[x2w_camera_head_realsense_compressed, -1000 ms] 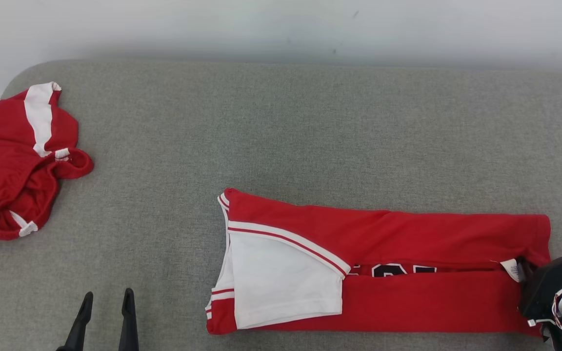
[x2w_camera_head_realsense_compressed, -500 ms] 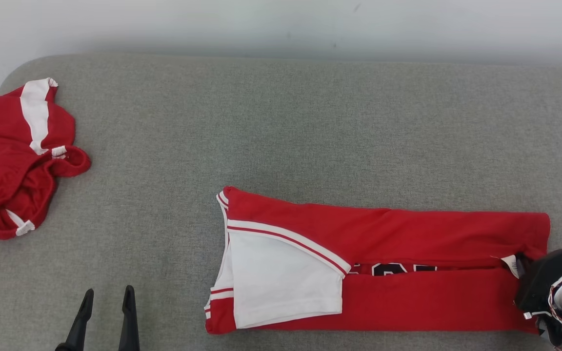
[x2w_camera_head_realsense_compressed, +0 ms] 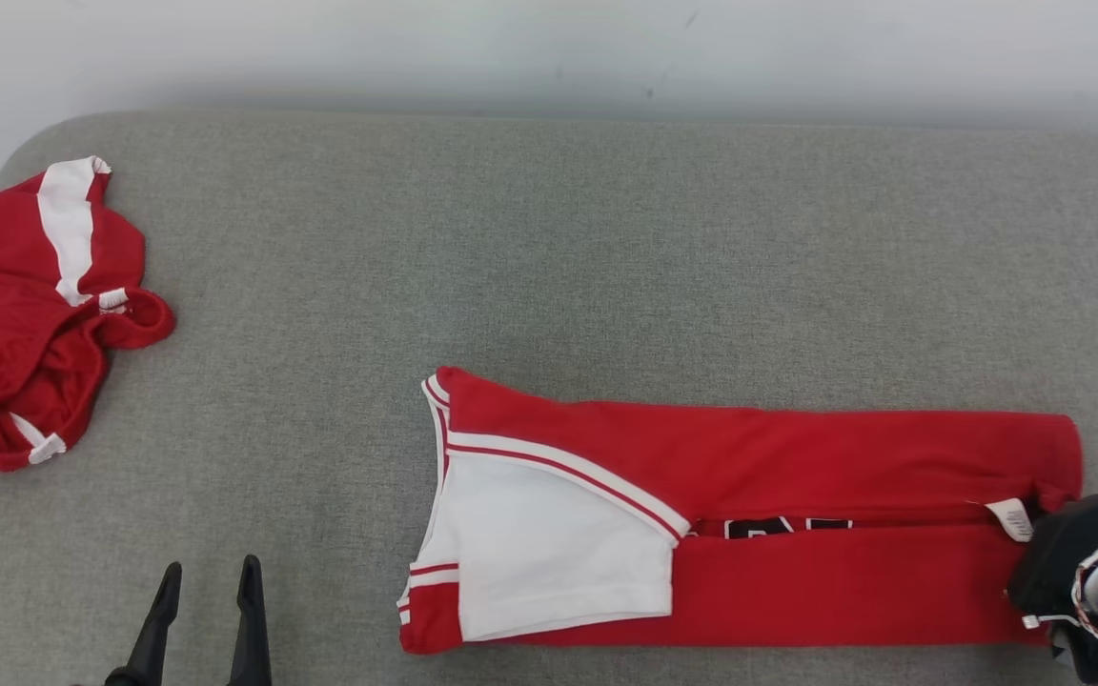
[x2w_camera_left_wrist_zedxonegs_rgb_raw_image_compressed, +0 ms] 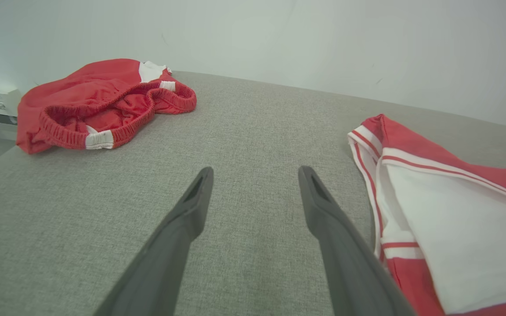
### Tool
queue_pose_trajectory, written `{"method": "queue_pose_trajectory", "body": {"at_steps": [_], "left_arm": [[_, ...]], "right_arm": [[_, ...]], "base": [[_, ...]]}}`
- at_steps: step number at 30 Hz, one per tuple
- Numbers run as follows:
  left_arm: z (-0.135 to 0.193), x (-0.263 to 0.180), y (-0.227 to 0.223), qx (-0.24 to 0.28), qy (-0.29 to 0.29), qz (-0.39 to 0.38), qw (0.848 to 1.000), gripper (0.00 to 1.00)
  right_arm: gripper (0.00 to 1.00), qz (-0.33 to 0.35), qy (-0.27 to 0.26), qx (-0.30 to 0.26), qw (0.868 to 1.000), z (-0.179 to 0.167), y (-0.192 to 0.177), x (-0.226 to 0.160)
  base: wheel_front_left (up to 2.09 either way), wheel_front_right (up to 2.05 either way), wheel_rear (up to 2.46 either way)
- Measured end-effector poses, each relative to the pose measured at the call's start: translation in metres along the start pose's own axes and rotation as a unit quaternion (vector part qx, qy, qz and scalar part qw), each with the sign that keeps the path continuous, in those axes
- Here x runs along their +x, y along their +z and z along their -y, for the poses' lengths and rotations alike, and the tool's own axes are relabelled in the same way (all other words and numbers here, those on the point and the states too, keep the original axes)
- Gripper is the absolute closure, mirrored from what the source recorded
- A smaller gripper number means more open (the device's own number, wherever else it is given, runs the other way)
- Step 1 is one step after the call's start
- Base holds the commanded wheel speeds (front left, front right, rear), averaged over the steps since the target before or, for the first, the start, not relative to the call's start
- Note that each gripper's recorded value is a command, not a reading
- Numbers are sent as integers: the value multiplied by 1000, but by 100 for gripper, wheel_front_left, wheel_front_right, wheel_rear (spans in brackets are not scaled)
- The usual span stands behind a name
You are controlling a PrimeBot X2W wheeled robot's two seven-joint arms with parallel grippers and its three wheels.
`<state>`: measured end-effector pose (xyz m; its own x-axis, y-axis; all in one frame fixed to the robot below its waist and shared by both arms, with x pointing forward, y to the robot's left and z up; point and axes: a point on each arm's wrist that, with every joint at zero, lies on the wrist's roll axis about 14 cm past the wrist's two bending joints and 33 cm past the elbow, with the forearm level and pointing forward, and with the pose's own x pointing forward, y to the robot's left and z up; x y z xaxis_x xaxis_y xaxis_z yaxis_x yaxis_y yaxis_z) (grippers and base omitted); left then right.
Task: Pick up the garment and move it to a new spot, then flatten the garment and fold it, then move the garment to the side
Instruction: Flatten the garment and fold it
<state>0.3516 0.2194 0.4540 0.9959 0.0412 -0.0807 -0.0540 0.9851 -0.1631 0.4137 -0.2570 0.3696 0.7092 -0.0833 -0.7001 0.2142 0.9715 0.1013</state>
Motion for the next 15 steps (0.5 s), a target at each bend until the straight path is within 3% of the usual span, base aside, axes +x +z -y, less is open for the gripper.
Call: {"method": "queue_pose_trajectory", "body": {"at_steps": [7,15], "left_arm": [[2,0,0,-1,-3,0,1000,0],[11,0,3,-5,-16,7,1000,0]], "right_arm": [[100,42,-55,16,997,43,18,-12],[100,110,-127,25,985,98,58,-42]], "base": [[0,0,0],[0,0,0]]}}
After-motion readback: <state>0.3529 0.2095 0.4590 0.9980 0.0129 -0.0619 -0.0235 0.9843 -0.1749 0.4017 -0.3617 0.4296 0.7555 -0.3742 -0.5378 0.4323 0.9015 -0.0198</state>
